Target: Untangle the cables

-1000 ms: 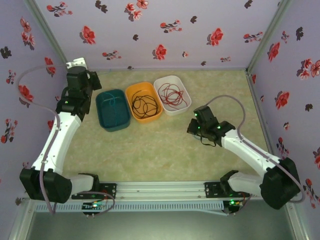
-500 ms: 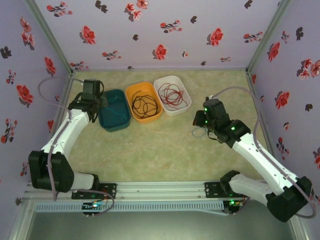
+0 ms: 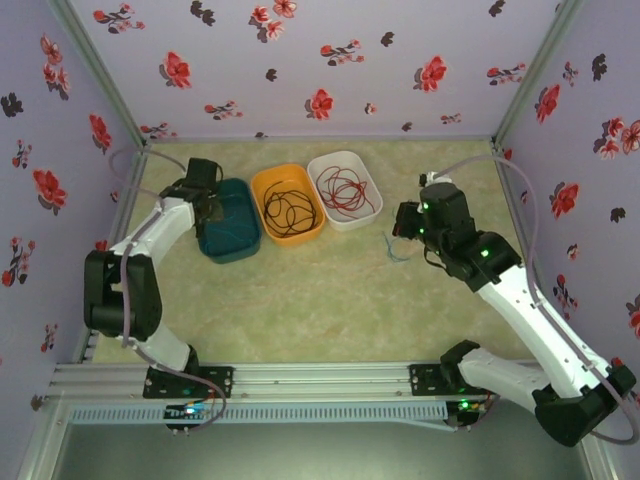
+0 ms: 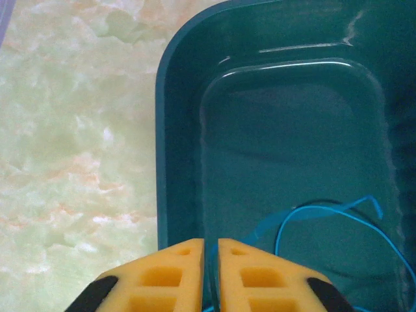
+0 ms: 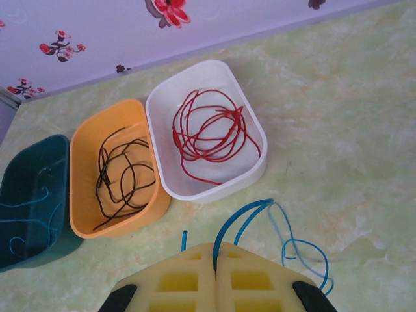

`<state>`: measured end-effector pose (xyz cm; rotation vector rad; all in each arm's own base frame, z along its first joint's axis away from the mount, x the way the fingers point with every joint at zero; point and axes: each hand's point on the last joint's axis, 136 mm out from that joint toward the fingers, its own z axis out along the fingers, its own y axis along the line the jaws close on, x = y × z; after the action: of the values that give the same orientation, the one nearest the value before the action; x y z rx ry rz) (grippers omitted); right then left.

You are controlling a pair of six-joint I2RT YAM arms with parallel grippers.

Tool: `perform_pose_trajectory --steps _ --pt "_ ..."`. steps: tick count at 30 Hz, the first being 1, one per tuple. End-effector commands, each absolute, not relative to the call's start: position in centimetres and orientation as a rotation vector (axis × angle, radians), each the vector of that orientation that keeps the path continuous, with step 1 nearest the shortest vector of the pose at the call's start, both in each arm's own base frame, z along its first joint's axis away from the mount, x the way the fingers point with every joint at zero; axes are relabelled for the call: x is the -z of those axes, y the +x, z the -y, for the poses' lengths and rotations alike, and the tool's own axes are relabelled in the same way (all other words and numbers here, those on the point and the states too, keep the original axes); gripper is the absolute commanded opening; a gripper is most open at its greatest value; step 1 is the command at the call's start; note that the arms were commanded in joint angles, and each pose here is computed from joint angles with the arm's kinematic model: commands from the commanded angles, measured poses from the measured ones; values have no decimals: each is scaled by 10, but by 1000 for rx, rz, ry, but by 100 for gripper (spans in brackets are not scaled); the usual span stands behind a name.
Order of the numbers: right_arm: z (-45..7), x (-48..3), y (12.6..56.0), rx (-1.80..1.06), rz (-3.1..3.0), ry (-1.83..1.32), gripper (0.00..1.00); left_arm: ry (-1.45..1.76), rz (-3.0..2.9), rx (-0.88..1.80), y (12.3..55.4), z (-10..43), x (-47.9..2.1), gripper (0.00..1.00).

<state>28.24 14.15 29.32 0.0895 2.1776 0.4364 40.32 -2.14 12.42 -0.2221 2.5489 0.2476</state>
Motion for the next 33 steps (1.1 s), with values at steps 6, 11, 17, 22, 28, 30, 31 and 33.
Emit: perform_pose_trajectory --steps 6,11,17,22,28,30,31,33 --pt "-135 -333 280 -395 -2109 33 0 -165 -2525 -226 415 29 -142 55" --pt "-137 -352 276 -431 -2071 16 0 -137 -2491 -144 411 40 -160 63" --pt "-144 -375 272 -488 -2035 -27 0 -26 -2375 44 398 80 -192 81" --pt "-153 -401 265 -575 -1990 -71 0 181 -2222 264 376 135 -209 87" --pt "-163 -425 257 -675 -1944 -108 0 456 -1980 499 335 206 -214 90" --pt "-168 -432 255 -714 -1935 -124 0 506 -1927 575 323 223 -213 94" --pt "-171 -436 254 -732 -1927 -131 0 523 -1905 600 317 232 -211 97" --pt "-176 -443 253 -775 -1909 -142 0 546 -1877 643 307 246 -206 100"
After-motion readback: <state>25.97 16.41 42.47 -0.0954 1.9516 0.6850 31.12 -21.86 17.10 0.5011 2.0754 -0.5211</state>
